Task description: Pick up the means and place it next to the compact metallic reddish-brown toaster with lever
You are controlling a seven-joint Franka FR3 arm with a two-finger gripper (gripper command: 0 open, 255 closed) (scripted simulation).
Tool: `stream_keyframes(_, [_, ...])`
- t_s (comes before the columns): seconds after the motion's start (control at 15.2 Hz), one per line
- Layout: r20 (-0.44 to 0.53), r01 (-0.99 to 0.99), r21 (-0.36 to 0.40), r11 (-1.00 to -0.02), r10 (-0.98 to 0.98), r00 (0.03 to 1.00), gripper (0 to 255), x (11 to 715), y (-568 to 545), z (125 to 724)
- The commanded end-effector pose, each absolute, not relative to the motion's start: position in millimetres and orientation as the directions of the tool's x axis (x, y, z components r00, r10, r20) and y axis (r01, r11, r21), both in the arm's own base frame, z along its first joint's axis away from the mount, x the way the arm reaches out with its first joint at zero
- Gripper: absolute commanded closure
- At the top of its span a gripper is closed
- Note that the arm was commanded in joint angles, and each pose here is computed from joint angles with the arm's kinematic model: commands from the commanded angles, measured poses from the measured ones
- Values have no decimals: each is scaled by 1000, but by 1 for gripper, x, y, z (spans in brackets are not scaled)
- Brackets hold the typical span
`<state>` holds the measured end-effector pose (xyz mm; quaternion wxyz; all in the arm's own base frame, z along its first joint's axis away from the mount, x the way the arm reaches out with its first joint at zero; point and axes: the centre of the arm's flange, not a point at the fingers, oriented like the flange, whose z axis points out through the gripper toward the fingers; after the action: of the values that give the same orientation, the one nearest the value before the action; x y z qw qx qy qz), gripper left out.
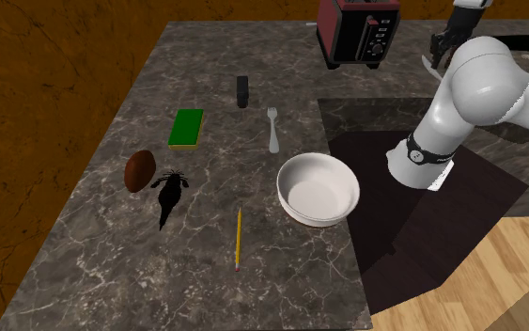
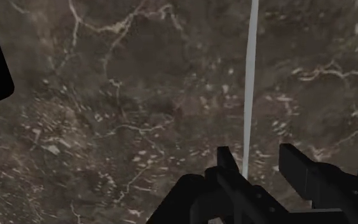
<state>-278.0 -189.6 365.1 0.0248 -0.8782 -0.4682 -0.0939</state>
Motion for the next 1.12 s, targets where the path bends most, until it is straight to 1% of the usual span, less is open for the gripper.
stream_keyframes(0.0, [188, 827, 44, -560, 818, 544, 0, -278, -190, 365])
stream_keyframes(0.26, [188, 827, 44, -560, 818, 544, 0, -278, -190, 365])
stream_keyframes(0.53, [188, 827, 45, -560, 818, 544, 0, -285, -196, 414])
stream_keyframes(1.06, [188, 827, 45, -560, 818, 544, 0, -285, -196, 414])
